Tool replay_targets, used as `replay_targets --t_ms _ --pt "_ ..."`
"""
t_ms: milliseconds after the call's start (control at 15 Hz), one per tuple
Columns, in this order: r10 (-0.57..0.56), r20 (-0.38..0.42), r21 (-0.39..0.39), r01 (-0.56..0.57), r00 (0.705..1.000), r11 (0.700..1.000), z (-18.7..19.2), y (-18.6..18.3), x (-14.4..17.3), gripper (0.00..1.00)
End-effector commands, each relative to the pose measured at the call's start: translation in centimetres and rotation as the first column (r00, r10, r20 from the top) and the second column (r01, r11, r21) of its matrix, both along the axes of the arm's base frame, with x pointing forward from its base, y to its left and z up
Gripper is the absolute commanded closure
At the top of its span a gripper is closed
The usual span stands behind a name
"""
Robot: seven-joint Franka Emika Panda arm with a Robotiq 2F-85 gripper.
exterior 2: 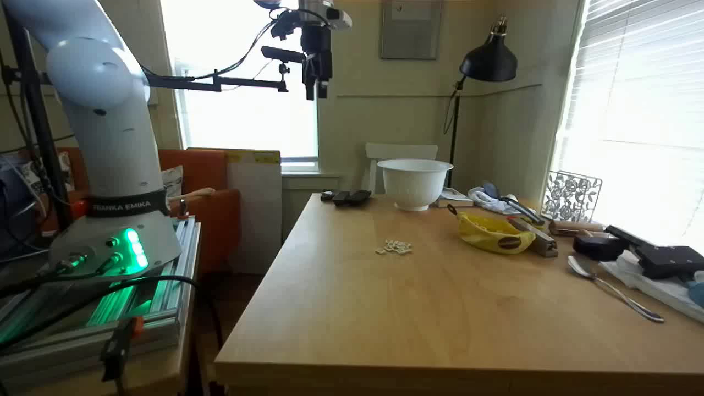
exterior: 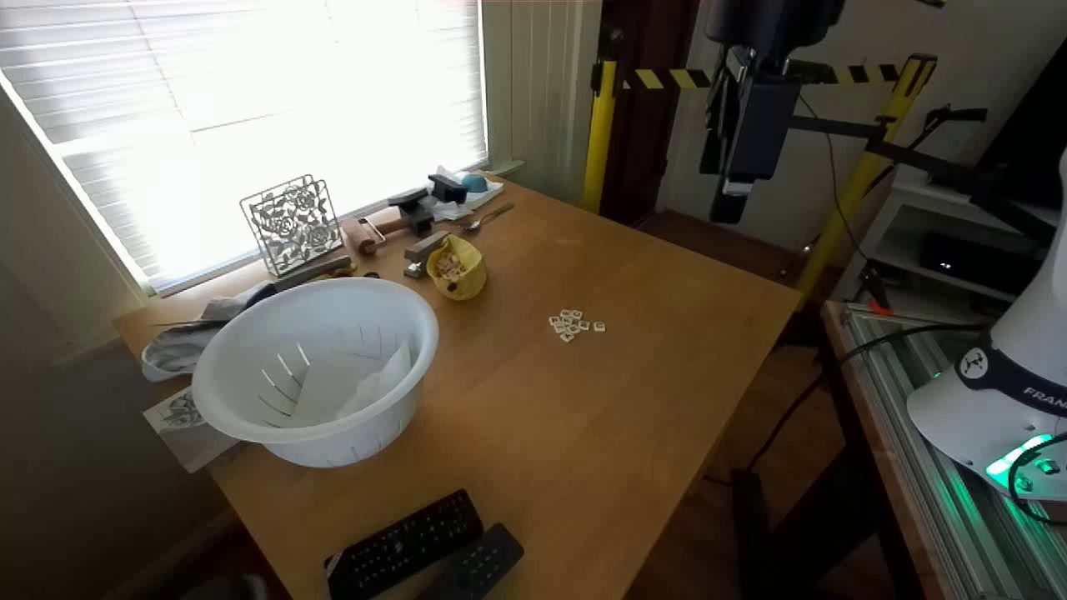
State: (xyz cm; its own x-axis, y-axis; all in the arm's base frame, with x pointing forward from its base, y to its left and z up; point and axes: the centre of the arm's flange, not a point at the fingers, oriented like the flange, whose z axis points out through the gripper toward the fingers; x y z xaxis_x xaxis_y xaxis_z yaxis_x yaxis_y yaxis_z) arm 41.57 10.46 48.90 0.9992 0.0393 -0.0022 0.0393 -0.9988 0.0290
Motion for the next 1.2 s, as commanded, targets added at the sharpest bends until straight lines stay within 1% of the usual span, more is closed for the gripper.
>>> replay_targets --t_ms 0,333,467,600,667,733,867,933,1067,1133 --pt "0.000 0.000 0.000 0.000 1.000 1.000 0.0 0.0 0.0 0.00" --pt "0.000 0.000 0.000 0.000 1.000 1.000 0.0 0.0 0.0 0.00" --pt "-0.091 -0.004 -0.026 0.091 0.996 0.995 -1.4 -1.6 1.6 0.00" --pt "-0.217 -0.005 -0.014 0.217 0.976 0.976 -3.1 -4.2 3.4 0.00" --pt "-0.254 -0.012 0.010 0.254 0.967 0.967 -4.1 -5.6 4.4 0.00" --pt "-0.284 0.004 0.021 0.284 0.959 0.959 -4.9 -6.9 5.2 0.00" --pt "-0.297 0.017 0.058 0.295 0.955 0.954 -6.9 -9.4 6.9 0.00" --pt "-0.288 0.035 0.065 0.286 0.957 0.956 -8.1 -10.6 7.6 0.00" --pt "-0.227 0.060 0.076 0.222 0.972 0.972 -10.7 -12.5 8.9 0.00" --pt "-0.194 0.060 0.087 0.189 0.979 0.978 -12.0 -13.0 9.5 0.00"
